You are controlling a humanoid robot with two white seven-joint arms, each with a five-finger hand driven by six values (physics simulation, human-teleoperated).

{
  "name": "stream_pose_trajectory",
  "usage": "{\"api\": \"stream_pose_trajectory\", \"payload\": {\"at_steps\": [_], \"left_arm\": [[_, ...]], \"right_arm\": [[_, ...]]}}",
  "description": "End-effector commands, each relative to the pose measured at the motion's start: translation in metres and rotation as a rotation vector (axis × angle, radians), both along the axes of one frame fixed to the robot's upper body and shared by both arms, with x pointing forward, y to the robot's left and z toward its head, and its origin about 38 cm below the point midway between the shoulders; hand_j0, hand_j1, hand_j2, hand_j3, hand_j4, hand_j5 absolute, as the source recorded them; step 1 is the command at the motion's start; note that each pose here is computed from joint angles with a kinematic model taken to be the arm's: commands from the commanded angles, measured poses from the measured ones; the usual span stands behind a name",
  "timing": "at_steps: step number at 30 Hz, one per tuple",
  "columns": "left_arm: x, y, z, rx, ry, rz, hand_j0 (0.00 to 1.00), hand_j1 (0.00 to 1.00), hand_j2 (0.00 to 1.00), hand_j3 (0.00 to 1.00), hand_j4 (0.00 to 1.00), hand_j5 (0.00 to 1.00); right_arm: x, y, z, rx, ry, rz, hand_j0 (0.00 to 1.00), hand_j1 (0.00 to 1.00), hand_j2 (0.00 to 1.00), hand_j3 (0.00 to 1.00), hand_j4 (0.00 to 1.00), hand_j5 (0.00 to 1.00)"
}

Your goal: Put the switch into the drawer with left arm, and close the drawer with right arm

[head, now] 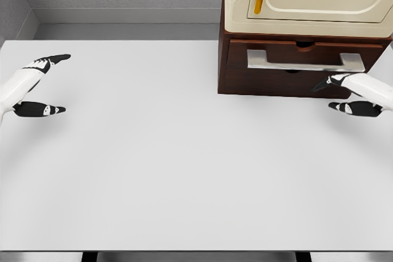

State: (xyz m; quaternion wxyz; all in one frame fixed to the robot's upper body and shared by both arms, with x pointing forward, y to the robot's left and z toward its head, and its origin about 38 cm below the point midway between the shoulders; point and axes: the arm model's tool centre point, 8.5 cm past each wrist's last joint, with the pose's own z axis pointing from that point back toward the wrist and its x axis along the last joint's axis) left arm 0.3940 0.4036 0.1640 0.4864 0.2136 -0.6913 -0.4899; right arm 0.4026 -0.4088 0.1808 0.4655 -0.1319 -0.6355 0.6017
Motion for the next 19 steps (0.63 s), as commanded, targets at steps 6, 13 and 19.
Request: {"api": "stream_pose_trajectory", "payload": {"at_steps": [6,13,19], "left_arm": [[0.000,-0.004,-0.002,-0.020,-0.001,-0.002,1.00,1.00,1.00,1.00,1.00,1.00],[0.000,-0.003,-0.002,-0.020,0.000,-0.002,1.00,1.00,1.00,1.00,1.00,1.00],[0.000,-0.003,-0.003,-0.020,0.002,-0.001,1.00,1.00,1.00,1.00,1.00,1.00]], "right_arm": [[0.004,0.001,0.005,0.016,-0.011,-0.003,0.66,0.66,0.66,0.66,0.66,0.66],[0.005,-0.001,0.000,0.021,-0.003,-0.016,0.67,0.67,0.67,0.67,0.67,0.67],[-0.022,-0.015,-0.002,-0.042,0.041,0.001,0.67,0.67,0.67,0.67,0.67,0.67]]}}
